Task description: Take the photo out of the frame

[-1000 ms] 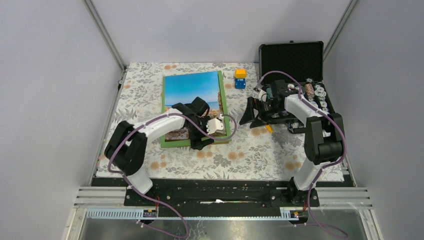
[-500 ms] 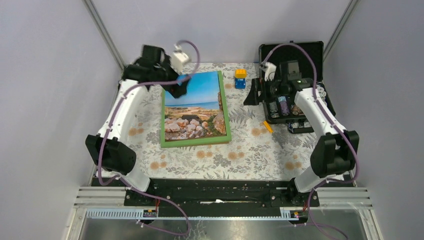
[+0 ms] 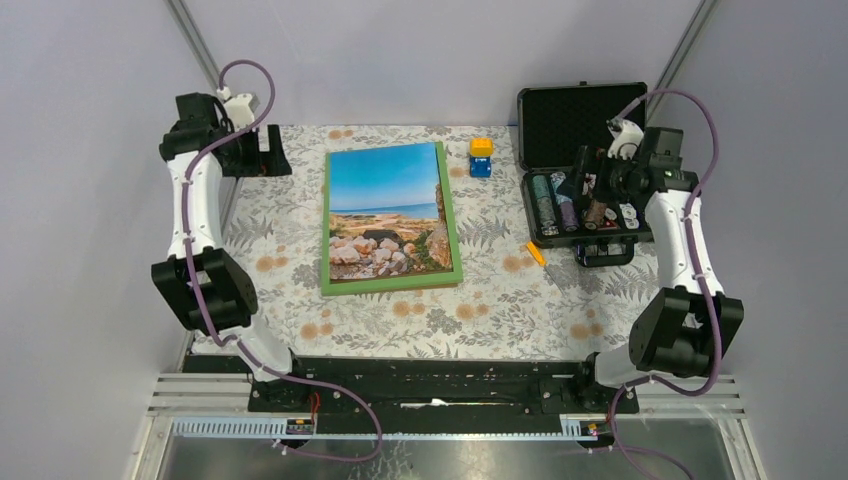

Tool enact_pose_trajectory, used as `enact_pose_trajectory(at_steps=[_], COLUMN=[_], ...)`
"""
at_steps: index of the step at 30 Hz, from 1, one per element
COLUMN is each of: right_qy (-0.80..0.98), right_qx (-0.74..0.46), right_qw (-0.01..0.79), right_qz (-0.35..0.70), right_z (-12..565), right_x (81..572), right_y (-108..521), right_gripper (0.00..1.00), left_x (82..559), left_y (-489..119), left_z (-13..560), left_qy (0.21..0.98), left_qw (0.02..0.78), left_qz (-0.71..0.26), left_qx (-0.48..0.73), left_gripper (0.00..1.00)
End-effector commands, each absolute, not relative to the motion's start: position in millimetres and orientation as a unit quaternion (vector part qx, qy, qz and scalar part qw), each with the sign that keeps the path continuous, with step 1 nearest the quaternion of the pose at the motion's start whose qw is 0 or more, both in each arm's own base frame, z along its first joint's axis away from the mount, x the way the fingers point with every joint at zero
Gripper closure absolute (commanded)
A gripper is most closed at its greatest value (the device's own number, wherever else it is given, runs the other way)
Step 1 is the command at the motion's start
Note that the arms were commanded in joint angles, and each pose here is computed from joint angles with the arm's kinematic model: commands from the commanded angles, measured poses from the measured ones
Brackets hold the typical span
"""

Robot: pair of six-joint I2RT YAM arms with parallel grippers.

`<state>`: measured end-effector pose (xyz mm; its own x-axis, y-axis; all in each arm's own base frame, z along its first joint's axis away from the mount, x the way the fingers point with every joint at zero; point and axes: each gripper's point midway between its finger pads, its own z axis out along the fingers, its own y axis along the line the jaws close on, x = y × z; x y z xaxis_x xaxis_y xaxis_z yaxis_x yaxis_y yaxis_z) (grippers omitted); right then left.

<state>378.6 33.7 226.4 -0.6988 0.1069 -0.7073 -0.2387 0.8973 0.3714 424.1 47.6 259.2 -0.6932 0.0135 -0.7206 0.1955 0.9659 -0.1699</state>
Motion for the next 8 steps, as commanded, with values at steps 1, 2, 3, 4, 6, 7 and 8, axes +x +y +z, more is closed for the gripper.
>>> enact_pose_trajectory(at_steps=[1, 2, 3, 4, 6, 7, 8], right_qy=[0.904, 0.904, 0.904, 0.905, 0.904, 0.903, 0.903], right_qx=[-0.003, 0.0, 0.002, 0.004, 0.005, 0.004, 0.003], right_qw=[0.367, 0.365, 0.364, 0.363, 0.363, 0.364, 0.364], right_qz=[0.22, 0.221, 0.222, 0.224, 0.227, 0.228, 0.229], right_z=[203.8, 200.8, 198.8, 197.6, 198.1, 198.6, 199.2], right_x=[372.0, 371.2, 371.0, 370.5, 371.1, 371.5, 372.0], right_y=[19.9, 19.6, 19.9, 20.1, 20.9, 21.3, 21.5], right_gripper=[0.0, 0.0, 0.0, 0.0, 0.0, 0.0, 0.0], left_x=[413.7, 412.2, 410.9, 410.0, 409.2, 409.0, 409.1], left_y=[46.4, 46.6, 45.5, 45.5, 44.6, 44.5, 44.2], left_z=[237.7, 232.3, 228.6, 226.5, 224.5, 224.6, 225.0], left_qy=[0.924, 0.924, 0.924, 0.923, 0.922, 0.922, 0.922], left_qw=[0.361, 0.359, 0.36, 0.362, 0.362, 0.362, 0.363], left_qz=[-0.131, -0.13, -0.131, -0.133, -0.134, -0.135, -0.137], left_qx=[0.003, -0.005, -0.008, -0.013, -0.02, -0.023, -0.023], left_gripper=[0.01, 0.01, 0.01, 0.01, 0.01, 0.01, 0.01])
